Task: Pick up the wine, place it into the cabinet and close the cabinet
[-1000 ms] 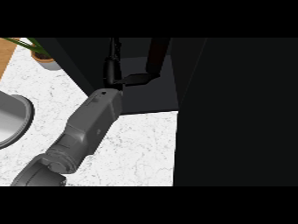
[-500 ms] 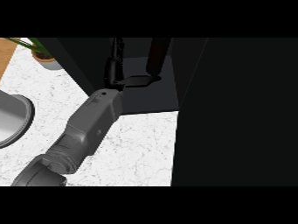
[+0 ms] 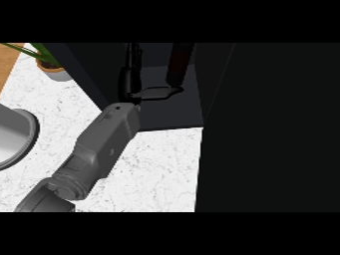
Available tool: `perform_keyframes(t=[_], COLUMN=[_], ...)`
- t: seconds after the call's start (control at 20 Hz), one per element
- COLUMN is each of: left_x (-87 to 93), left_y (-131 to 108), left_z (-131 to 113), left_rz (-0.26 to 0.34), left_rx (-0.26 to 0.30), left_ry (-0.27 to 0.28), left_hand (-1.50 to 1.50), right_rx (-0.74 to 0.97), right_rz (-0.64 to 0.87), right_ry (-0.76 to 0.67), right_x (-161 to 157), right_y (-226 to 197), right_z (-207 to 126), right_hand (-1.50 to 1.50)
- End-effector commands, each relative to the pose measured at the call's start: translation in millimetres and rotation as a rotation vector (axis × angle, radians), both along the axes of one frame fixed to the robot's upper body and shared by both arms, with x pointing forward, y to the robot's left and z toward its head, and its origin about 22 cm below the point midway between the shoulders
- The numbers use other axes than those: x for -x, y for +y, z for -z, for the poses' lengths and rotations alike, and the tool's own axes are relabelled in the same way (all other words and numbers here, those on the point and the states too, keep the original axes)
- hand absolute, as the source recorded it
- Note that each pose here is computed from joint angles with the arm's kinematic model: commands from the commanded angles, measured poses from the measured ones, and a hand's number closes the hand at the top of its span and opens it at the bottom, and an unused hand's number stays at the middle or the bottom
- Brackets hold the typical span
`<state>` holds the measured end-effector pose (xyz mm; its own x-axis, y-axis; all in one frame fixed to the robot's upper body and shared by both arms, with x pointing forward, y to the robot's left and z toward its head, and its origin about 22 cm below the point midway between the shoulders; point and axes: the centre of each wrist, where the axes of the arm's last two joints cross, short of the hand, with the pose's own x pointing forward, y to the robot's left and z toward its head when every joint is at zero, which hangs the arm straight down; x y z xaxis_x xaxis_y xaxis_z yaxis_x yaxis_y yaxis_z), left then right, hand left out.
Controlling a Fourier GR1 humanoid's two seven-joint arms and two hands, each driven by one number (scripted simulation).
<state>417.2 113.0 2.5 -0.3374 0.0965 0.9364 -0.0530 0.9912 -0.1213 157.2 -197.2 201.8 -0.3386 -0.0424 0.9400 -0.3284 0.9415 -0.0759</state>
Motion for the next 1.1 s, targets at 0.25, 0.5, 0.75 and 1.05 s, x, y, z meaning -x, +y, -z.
perform_keyframes(t=[0.25, 0.5, 0.75, 1.05], left_x=[23.1, 48.6, 93.2, 132.0], left_y=[9, -10, -42, -67], left_z=[32, 39, 42, 20], left_rz=[-0.033, 0.023, 0.046, 0.049], left_rx=[0.045, 0.051, 0.044, 0.041], left_ry=[0.049, 0.063, 0.081, 0.010], left_hand=[-1.50, -1.50, -1.50, -1.50], right_rx=[-0.032, -0.020, -0.037, -0.017], right_rz=[-0.010, 0.018, 0.050, 0.058], right_ry=[-0.011, -0.005, -0.007, 0.002], right_x=[6, 4, 22, 29], right_y=[-6, 8, -3, -4], right_z=[-6, 12, -8, -11], right_hand=[-1.50, -1.50, -1.50, -1.50])
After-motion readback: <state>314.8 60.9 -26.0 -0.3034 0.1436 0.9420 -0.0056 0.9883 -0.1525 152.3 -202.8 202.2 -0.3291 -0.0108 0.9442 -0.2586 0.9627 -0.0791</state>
